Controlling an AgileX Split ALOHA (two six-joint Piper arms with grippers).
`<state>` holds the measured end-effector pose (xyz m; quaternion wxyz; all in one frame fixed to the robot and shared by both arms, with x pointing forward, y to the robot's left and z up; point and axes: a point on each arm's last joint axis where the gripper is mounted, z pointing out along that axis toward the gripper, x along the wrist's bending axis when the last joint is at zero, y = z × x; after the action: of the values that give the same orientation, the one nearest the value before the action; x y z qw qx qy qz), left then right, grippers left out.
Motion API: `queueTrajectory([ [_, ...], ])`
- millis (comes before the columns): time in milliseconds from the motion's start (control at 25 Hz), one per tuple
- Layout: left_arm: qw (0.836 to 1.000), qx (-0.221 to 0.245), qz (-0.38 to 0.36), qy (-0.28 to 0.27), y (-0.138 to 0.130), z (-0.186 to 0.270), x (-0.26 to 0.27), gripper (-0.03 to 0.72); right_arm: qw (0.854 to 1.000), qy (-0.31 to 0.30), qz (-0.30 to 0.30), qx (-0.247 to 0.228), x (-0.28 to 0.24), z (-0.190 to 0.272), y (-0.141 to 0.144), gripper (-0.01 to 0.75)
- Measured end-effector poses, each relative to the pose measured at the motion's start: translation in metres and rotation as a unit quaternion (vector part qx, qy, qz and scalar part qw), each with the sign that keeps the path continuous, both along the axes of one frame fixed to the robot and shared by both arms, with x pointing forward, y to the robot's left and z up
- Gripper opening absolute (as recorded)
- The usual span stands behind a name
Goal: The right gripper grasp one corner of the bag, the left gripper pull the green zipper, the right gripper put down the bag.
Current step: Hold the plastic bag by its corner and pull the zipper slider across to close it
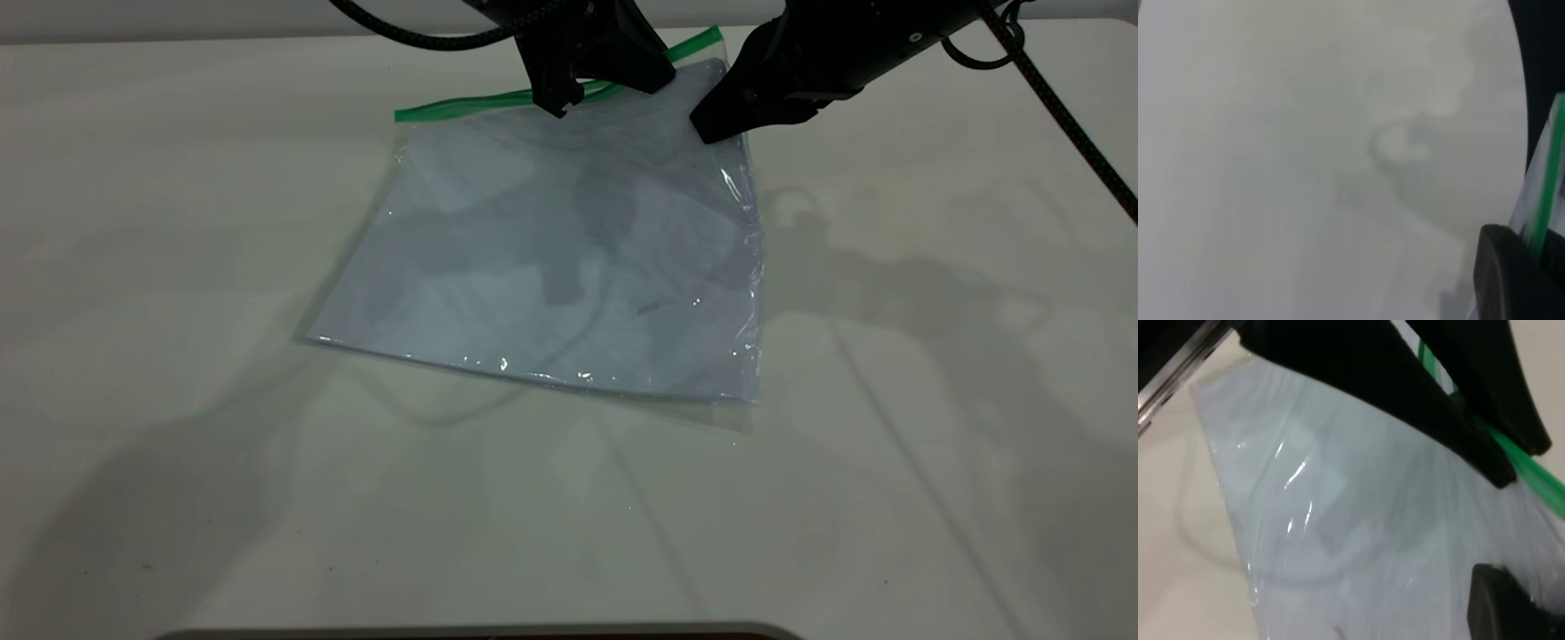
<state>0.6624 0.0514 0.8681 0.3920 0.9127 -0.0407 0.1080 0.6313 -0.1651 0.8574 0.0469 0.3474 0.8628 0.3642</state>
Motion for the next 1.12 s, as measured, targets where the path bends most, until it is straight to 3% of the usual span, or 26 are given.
queueTrajectory([
  [560, 0.999, -0.009, 0.033, 0.031, 0.02, 0.0, 0.009, 0.046, 1.0, 0.002, -0.008, 0.014, 0.001, 0.002, 0.001, 0.036],
  [1120, 0.996, 0.029, 0.055, 0.06, 0.074, -0.005, 0.023, 0.051, 1.0, 0.005, -0.004, 0.024, 0.0, 0.004, 0.003, 0.036],
])
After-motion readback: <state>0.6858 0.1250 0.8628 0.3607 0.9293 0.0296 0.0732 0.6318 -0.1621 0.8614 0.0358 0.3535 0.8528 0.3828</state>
